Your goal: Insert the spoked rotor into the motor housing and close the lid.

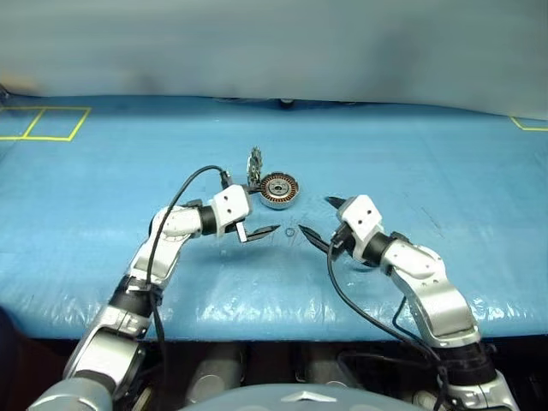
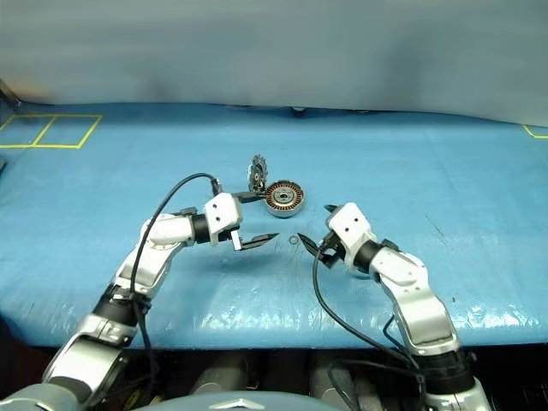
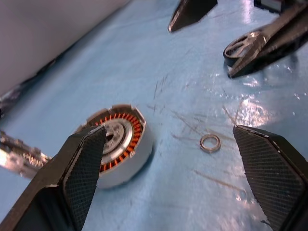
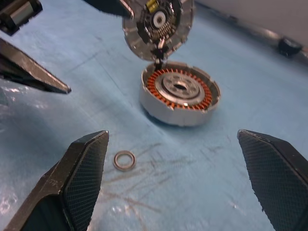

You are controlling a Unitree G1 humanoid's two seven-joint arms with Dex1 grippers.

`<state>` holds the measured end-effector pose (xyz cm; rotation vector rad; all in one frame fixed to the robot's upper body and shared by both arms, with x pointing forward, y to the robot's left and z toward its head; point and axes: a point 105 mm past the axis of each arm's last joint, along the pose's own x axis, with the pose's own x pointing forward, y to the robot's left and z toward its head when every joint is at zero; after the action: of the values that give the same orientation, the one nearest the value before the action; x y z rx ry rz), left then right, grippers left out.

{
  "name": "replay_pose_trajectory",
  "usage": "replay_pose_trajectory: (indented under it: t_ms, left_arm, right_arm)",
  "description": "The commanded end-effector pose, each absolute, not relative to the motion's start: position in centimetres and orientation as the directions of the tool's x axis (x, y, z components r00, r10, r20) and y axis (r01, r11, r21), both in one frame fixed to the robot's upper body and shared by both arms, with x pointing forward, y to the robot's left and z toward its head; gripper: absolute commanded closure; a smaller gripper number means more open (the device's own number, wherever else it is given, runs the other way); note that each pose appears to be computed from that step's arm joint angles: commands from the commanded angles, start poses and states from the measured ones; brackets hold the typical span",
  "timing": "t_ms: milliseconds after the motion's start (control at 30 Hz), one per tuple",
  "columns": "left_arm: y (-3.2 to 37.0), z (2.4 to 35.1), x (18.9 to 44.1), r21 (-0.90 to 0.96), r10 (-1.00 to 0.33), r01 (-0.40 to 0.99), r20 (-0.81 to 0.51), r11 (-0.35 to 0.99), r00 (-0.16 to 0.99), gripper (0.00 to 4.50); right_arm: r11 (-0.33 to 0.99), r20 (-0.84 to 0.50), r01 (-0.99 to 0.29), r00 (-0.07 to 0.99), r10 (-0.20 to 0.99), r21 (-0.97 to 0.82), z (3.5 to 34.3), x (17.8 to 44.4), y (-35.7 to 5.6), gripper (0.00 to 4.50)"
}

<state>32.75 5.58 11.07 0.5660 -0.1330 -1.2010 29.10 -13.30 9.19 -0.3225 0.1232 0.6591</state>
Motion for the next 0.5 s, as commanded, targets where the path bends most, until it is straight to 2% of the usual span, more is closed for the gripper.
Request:
replay_pose_trajectory:
  t_ms: [33, 167, 400, 500]
  left_arm:
    - [4.4, 11.8, 32.8, 0.525, -0.927, 0.834, -0.206, 0.166, 0.314, 0.00]
    - [3.7, 12.8, 33.6, 0.585, -0.925, 0.805, -0.246, 0.097, 0.290, 0.00]
    - [2.8, 15.7, 37.8, 0.748, -0.811, 0.646, -0.467, -0.150, 0.352, 0.00]
    - [2.6, 16.3, 38.5, 0.751, -0.750, 0.601, -0.558, -0.274, 0.356, 0.00]
  right_arm:
    - [0.759, -0.201, -0.598, 0.801, 0.563, -0.257, 9.3, 28.6, -13.5, 0.02]
    - [0.765, -0.192, -0.606, 0.795, 0.575, -0.217, 8.9, 28.1, -12.8, 0.02]
    - [0.756, -0.213, -0.617, 0.786, 0.580, -0.218, 8.1, 28.3, -11.7, 0.02]
    - [0.754, -0.212, -0.617, 0.786, 0.580, -0.225, 8.1, 28.4, -11.7, 0.02]
